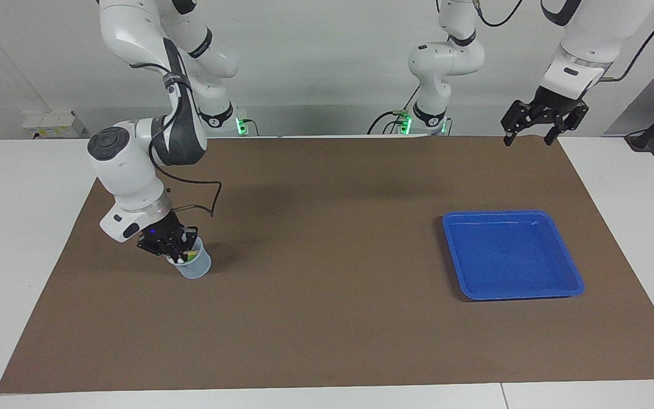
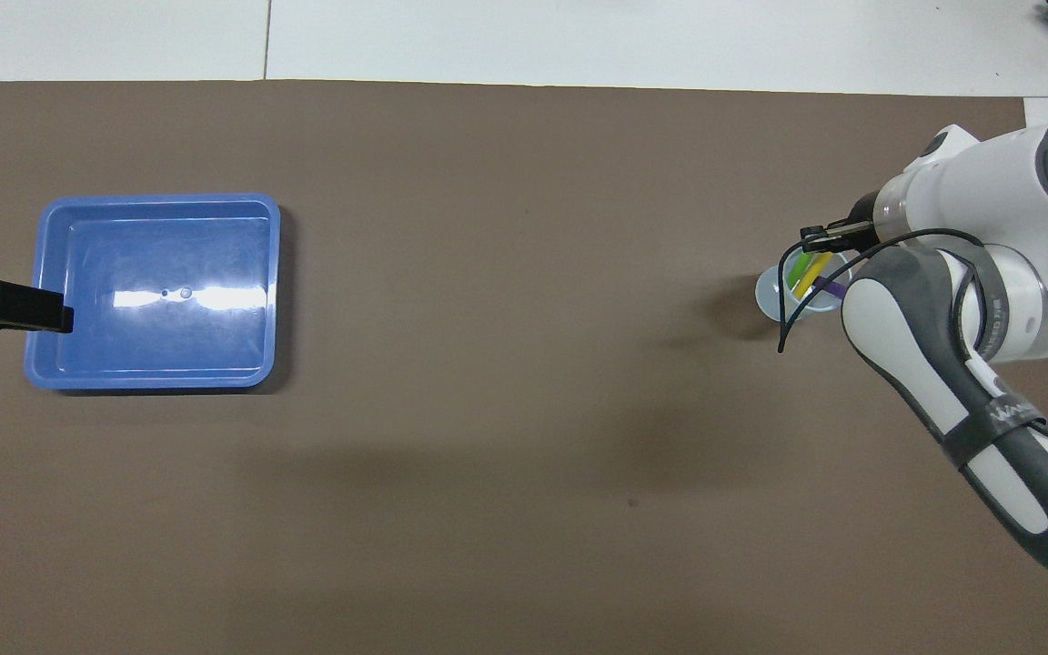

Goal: Right arm passes pens to left for tray arrangement
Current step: 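Close the right gripper on the green pen, then lift the green pen with the right gripper while the left gripper approaches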

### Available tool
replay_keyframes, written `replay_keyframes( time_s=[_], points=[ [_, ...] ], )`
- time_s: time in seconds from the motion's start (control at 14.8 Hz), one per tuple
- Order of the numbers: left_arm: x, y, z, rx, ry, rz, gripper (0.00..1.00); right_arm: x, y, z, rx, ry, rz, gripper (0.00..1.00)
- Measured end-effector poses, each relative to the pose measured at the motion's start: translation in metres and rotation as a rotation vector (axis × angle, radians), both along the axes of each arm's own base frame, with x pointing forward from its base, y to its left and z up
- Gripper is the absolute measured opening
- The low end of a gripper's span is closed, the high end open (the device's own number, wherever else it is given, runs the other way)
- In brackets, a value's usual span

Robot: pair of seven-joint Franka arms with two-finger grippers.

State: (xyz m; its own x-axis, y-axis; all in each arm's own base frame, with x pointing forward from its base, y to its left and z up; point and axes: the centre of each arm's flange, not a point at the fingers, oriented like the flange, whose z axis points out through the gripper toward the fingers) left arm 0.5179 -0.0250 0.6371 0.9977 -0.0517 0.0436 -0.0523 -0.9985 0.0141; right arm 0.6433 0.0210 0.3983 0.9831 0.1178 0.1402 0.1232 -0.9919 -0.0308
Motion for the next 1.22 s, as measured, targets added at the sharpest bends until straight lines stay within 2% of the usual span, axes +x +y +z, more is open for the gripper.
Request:
replay_keyframes(
  time_s=[0.54,0.81,1.02,1.22],
  points=[
    [0.0,0.002,0.0,0.0,0.0,0.003,1.0,0.002,-0.002,0.014,-0.003,-0.011,-0.003,0.18],
    [0.0,0.001,0.0,0.0,0.0,0.002,1.0,0.005,-0.002,0.07,-0.013,-0.024,-0.004,0.18],
    [0.0,0.0,0.0,0.0,0.002,0.013,1.0,-0.002,0.003,0.118,-0.026,-0.058,0.001,0.18],
    [-0.002,-0.003,0.002,-0.004,0.001,0.096,1.0,-0.011,0.018,0.152,-0.036,-0.1,0.02,0.18]
  ],
)
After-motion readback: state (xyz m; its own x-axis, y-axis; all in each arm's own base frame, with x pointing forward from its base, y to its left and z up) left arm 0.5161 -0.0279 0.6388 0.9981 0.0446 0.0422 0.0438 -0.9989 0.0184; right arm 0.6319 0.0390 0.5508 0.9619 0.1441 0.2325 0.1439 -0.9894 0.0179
